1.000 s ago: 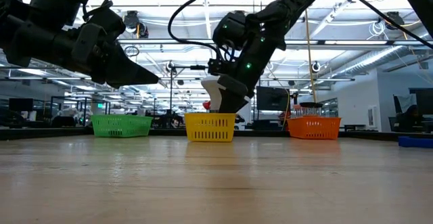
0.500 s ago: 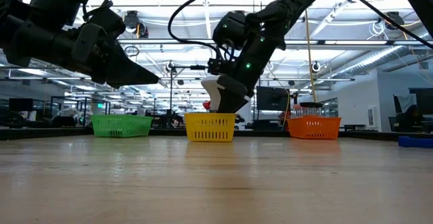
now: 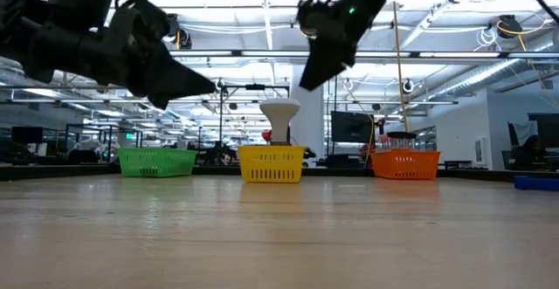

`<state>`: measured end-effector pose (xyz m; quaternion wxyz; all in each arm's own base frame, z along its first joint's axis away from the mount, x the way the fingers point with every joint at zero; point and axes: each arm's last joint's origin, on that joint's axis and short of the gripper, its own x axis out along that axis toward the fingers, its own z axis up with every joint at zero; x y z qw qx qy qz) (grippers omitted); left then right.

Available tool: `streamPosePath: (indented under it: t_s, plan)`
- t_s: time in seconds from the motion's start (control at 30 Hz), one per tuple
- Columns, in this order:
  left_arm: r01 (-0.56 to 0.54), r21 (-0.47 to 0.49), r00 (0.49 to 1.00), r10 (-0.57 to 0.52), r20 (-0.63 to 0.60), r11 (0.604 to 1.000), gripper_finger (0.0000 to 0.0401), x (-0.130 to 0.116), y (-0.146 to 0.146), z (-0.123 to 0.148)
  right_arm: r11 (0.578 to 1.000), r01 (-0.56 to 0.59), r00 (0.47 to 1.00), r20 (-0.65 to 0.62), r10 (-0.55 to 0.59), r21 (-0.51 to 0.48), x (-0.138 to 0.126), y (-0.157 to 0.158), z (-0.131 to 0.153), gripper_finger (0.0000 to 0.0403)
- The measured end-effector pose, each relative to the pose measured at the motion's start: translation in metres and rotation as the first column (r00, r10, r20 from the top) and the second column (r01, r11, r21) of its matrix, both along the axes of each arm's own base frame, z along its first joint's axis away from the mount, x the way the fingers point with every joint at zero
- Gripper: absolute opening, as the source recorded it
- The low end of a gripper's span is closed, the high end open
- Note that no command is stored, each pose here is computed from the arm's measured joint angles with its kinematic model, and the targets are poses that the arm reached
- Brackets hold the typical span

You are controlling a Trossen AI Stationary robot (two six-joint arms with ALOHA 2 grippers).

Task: Pick & Place Office items
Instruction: Put the red digital clock into the green bin

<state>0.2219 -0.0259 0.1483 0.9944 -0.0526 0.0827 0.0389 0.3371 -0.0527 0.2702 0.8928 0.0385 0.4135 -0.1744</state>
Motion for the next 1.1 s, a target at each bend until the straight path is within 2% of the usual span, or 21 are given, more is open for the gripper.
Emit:
streamPosePath:
  t_s: [0.13,0.3,0.37,0.53,0.73,0.87,1.1]
  plan:
    - [0.014,0.028,0.997,-0.016,0.077,0.999,0.0026,0.007,-0.010,0.003,1.000,-0.011,1.000,-0.009,0.011,-0.027,-0.022,0.037,-0.007,0.0110]
    - [0.067,0.066,0.990,-0.074,0.119,0.996,0.0026,0.013,-0.022,-0.009,0.998,-0.058,0.998,-0.014,0.058,0.016,-0.057,0.075,-0.028,0.0021]
    - [0.082,0.065,0.988,-0.090,0.122,0.995,0.0026,0.017,-0.026,-0.014,0.998,-0.056,0.997,-0.044,0.056,0.002,-0.071,0.088,-0.037,0.0006]
    - [0.103,0.068,0.989,-0.110,0.100,0.992,0.0026,0.032,-0.035,-0.025,0.998,-0.048,0.993,-0.109,0.045,-0.026,-0.096,0.121,-0.046,0.0016]
    - [0.104,0.126,0.986,-0.119,0.116,0.987,0.0026,0.049,-0.046,-0.024,0.996,-0.080,0.987,-0.138,0.085,0.038,-0.120,0.163,-0.049,0.0015]
    - [0.034,0.122,0.990,-0.050,0.132,0.992,0.0026,0.048,-0.049,-0.021,0.993,-0.093,0.983,-0.153,0.104,0.075,-0.138,0.185,-0.051,0.0015]
    - [0.041,0.131,0.992,-0.056,0.116,0.991,0.0026,0.047,-0.050,-0.021,0.993,-0.027,0.970,-0.238,0.054,0.117,-0.164,0.209,-0.050,0.0019]
